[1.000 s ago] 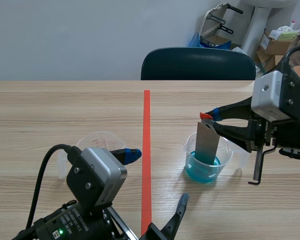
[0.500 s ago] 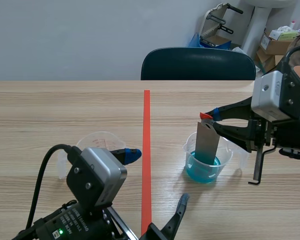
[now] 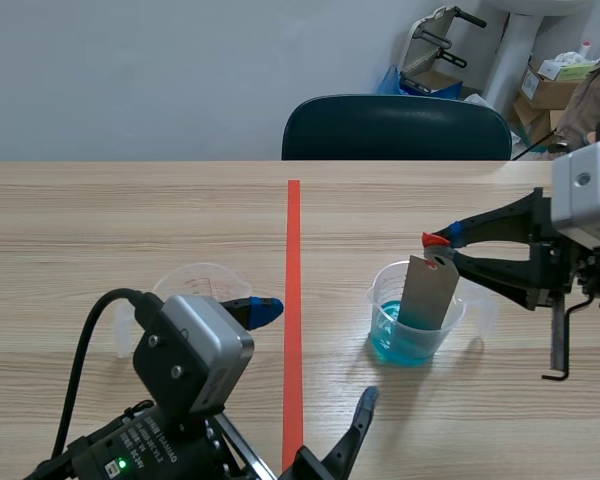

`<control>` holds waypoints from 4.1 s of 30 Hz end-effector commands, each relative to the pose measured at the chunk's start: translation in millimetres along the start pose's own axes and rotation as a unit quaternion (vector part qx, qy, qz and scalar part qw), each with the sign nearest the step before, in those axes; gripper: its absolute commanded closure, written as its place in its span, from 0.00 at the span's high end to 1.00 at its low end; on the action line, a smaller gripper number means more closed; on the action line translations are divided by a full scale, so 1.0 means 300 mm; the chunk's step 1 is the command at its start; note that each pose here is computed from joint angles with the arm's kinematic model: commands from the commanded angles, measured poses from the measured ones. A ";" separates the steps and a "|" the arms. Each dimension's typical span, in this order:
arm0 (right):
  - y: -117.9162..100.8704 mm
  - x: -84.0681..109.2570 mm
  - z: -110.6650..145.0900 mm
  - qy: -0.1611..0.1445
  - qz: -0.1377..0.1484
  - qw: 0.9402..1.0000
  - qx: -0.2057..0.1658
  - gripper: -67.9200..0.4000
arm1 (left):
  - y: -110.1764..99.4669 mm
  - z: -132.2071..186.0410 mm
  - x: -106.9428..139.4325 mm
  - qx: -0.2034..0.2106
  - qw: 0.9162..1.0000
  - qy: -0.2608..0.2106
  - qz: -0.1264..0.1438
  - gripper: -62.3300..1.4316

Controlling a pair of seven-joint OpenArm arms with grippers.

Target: Do the redox reaction experiment

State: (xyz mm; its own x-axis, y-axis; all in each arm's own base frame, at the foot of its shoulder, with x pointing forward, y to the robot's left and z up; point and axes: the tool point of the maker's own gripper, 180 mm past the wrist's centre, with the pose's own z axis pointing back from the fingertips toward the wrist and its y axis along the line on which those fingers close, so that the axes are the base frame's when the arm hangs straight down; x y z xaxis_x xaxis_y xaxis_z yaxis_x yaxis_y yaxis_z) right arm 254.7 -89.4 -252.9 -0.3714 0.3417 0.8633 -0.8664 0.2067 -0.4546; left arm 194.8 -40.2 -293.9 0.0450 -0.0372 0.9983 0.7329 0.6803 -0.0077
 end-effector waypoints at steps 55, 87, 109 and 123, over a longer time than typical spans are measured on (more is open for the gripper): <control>-0.187 0.307 0.123 -0.087 0.076 0.993 -0.003 0.02 | -0.003 -0.007 0.029 -0.002 1.000 -0.018 -0.001 1.00; -0.195 0.301 0.124 -0.081 0.071 0.994 -0.008 0.02 | -0.003 -0.007 0.029 -0.002 1.000 -0.018 -0.001 1.00; -0.195 0.301 0.123 -0.081 0.071 0.994 -0.008 0.02 | -0.003 -0.007 0.029 -0.002 1.000 -0.018 -0.001 1.00; -0.195 0.299 0.123 -0.079 0.071 0.994 -0.008 0.02 | -0.003 -0.007 0.029 -0.002 1.000 -0.018 -0.001 1.00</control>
State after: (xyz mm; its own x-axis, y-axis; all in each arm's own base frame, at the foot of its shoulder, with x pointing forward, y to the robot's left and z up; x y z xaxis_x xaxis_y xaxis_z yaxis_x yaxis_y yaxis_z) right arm 257.9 -103.4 -154.7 -0.5093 0.2289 0.8296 -0.8142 0.1840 -0.5506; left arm 194.7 -40.5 -292.6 0.0377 -0.0338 0.9987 0.7340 0.6792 -0.0047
